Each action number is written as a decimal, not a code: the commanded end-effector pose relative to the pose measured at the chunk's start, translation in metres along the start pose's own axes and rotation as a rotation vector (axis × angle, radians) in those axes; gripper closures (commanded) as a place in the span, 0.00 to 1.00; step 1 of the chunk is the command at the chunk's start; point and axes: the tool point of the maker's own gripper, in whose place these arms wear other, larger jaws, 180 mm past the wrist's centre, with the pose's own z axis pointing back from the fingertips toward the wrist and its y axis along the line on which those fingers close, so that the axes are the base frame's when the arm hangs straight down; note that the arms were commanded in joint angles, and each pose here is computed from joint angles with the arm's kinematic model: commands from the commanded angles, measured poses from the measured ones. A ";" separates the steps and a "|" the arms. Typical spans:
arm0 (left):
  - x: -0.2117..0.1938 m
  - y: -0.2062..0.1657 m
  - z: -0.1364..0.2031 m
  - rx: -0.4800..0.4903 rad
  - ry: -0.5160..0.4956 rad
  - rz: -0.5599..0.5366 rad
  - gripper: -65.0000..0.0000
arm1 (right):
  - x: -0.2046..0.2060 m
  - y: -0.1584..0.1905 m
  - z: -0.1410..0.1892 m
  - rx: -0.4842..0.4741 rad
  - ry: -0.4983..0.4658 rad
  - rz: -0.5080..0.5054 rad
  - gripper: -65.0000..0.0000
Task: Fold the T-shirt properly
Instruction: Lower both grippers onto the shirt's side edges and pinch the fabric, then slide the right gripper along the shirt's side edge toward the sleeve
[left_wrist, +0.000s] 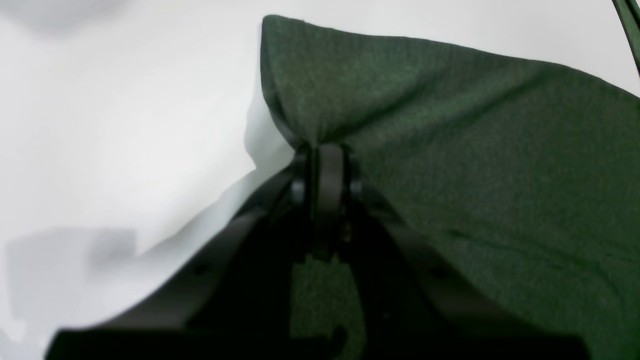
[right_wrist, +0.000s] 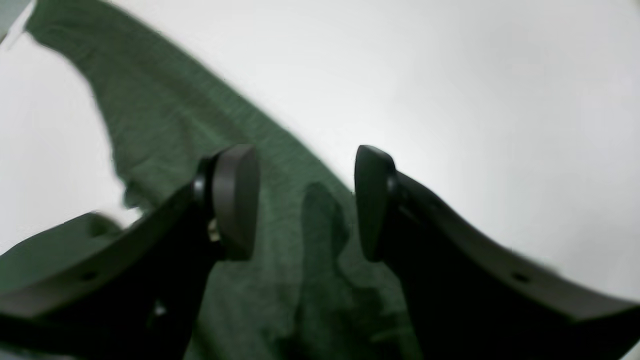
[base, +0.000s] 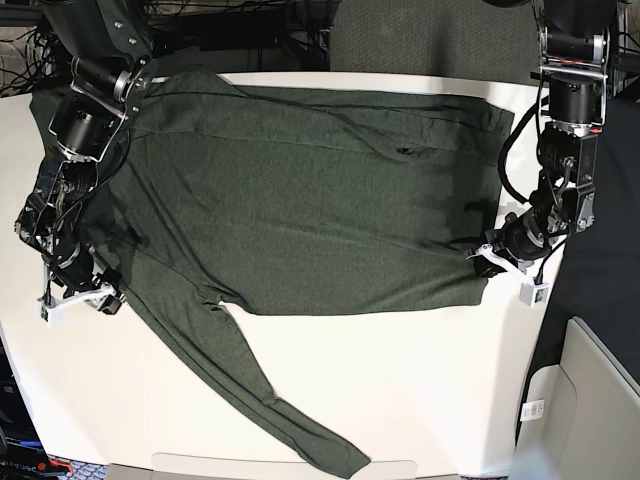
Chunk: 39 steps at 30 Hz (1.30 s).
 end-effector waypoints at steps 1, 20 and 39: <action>0.025 0.000 0.006 -0.003 -0.059 -0.018 1.00 | 0.029 0.004 0.004 0.011 -0.075 0.016 0.52; 0.027 0.005 0.009 0.007 -0.060 -0.025 1.00 | 0.001 -0.019 0.005 -0.075 -0.019 -0.005 0.52; 0.027 0.005 0.009 0.007 -0.060 -0.025 1.00 | -0.024 -0.045 0.010 -0.153 -0.025 -0.030 0.52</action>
